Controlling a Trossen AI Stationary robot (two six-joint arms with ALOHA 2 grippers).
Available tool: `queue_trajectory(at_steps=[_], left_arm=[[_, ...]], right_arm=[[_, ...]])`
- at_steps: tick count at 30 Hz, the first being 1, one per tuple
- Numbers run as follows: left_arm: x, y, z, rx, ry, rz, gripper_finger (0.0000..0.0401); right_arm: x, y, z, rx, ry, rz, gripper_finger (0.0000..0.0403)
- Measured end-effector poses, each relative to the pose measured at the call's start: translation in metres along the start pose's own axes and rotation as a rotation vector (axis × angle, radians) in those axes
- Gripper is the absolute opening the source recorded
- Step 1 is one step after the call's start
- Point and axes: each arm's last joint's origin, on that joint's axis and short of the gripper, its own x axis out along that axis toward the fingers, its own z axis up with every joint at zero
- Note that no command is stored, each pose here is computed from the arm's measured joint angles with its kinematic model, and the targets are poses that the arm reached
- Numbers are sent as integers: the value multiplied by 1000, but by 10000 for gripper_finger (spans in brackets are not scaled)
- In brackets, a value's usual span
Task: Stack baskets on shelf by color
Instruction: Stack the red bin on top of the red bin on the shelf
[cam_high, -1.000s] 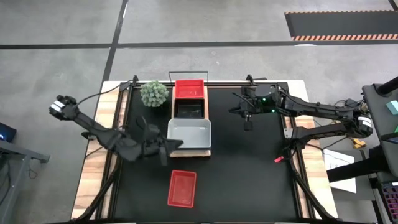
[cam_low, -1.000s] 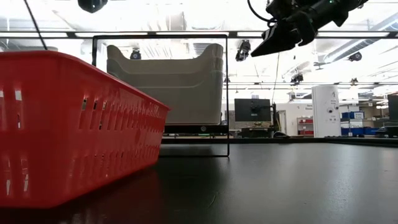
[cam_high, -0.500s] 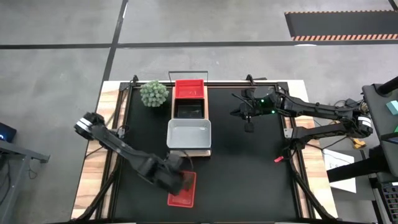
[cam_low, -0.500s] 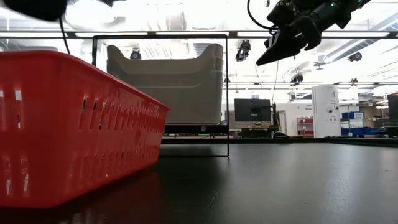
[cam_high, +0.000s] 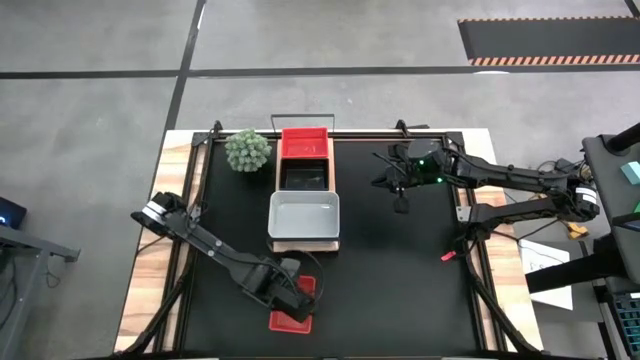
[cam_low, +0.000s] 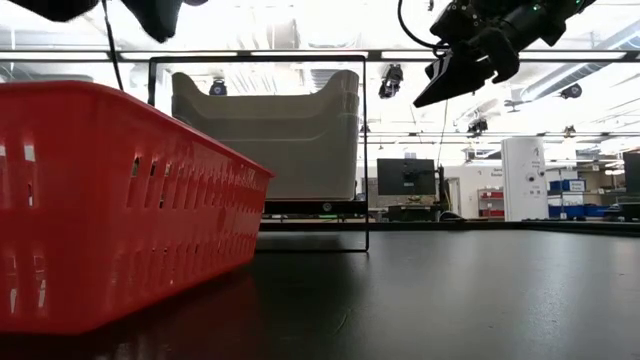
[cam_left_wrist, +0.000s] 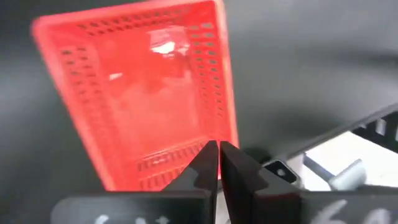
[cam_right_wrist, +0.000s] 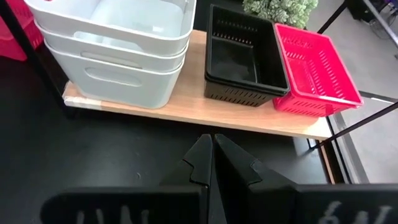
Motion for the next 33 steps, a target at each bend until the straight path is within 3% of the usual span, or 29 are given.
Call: queue_trajectory(at_steps=[8, 18, 22, 33], left_arm=[[22, -14, -2, 121, -35, -131, 11], [38, -10, 3, 169, -77, -111, 128], [45, -9, 4, 163, -94, -147, 158], [53, -1, 6, 165, -126, -117, 164]], right_arm=[[0, 1, -2, -10, 16, 7, 11], [0, 1, -1, -27, 15, 6, 11], [0, 1, -2, -40, 15, 6, 11], [0, 1, -1, -53, 13, 6, 11]])
